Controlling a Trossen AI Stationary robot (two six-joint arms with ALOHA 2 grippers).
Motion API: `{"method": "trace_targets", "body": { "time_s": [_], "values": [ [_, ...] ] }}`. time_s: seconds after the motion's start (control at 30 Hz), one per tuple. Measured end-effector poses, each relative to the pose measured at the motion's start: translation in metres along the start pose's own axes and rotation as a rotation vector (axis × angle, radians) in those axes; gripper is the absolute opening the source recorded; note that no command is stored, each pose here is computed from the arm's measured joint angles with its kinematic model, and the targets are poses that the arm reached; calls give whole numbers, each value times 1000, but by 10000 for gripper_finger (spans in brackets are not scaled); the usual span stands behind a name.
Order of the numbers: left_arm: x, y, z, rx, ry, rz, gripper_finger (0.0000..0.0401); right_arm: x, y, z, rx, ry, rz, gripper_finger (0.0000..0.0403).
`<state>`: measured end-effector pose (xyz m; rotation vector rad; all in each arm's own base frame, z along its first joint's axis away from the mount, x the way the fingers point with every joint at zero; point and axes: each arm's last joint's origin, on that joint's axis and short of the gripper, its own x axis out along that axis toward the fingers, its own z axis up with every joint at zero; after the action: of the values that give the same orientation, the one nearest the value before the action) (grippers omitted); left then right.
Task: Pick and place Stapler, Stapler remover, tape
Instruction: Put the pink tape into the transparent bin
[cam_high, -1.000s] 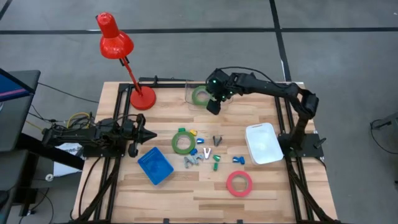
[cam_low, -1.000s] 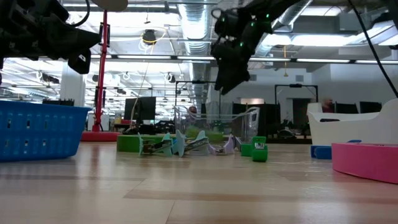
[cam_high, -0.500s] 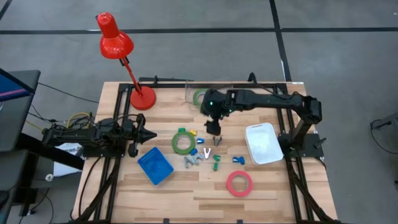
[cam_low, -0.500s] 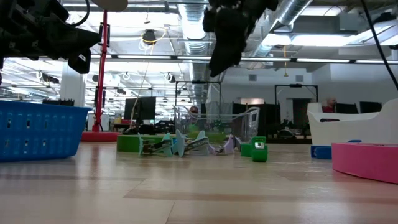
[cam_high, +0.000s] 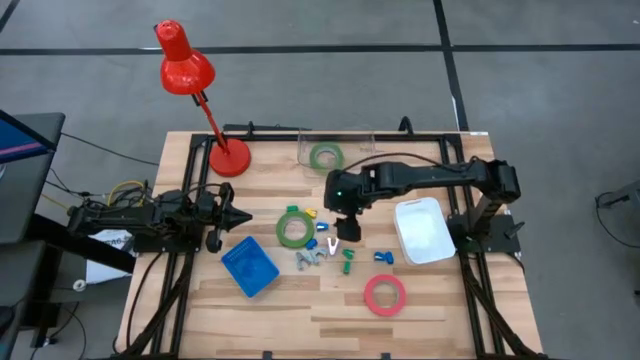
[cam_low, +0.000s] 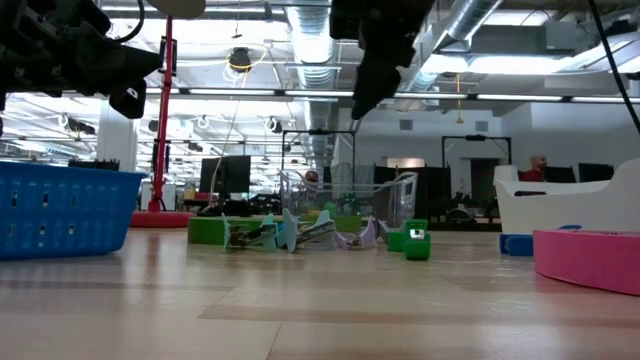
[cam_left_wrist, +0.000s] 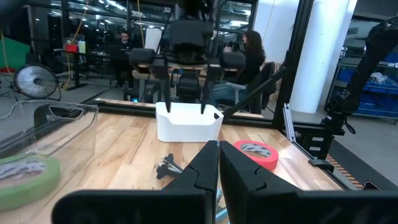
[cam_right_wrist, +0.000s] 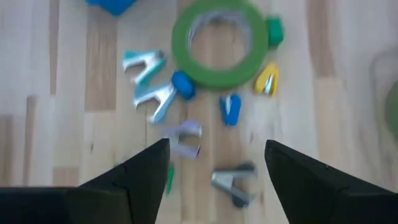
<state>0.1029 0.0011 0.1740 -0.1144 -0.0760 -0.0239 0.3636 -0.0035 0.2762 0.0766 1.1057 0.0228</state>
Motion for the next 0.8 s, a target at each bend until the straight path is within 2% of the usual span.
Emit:
{"method": "trace_targets", "body": {
  "time_s": [0.33,0.8],
  "values": [
    [0,0,0,0,0,0,8,-4,19,-29,-37,67,21,256],
    [0,0,0,0,0,0,8,-19,45,-74,-281,74,87,256]
  ]
}}
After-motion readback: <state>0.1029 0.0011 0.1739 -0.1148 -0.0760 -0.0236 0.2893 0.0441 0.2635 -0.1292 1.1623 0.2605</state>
